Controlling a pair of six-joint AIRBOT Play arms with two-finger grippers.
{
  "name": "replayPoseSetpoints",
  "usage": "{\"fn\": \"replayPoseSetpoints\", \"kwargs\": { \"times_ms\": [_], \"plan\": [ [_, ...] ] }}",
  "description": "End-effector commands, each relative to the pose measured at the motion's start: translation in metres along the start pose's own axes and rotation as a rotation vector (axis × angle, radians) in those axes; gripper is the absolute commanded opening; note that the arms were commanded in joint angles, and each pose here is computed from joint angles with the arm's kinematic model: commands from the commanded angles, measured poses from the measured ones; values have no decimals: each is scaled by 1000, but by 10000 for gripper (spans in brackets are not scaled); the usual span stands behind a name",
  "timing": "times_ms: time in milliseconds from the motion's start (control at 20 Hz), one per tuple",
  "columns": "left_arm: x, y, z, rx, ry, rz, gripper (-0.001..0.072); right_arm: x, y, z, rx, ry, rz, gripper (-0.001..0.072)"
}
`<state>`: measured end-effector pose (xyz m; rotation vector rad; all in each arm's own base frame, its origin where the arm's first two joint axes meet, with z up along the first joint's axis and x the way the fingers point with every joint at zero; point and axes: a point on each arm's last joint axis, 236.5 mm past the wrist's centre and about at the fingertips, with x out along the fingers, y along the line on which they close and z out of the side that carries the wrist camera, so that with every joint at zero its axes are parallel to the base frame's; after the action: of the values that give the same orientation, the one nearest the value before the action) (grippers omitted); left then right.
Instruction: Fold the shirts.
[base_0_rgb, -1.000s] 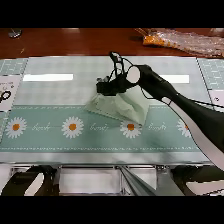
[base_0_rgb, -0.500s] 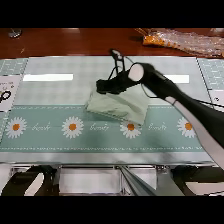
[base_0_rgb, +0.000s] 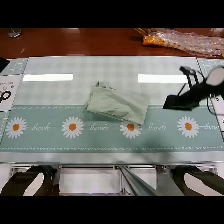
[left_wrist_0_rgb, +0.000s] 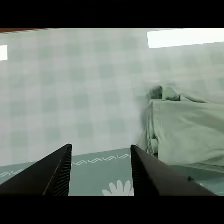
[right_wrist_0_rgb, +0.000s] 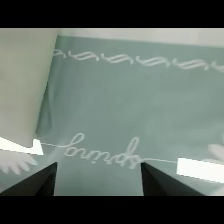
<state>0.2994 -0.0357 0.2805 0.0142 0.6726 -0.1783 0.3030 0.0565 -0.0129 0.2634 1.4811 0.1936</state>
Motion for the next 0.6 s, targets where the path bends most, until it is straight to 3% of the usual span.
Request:
{"fn": "replayPoseSetpoints", "kwargs": {
  "times_ms": [0, 400, 450, 550],
  "plan": [
    [9, 3, -4, -1, 35, 4, 455, 42, 24, -7, 345, -134, 368, 603],
    [11, 3, -5, -3, 39, 3, 454, 115, 86, 15, 439, -231, 475, 591],
    [11, 3, -5, -3, 39, 3, 454, 120, 91, 18, 436, -233, 482, 556],
    [12, 3, -5, -3, 39, 3, 454, 113, 99, 32, 359, -269, 488, 213]
  ]
}}
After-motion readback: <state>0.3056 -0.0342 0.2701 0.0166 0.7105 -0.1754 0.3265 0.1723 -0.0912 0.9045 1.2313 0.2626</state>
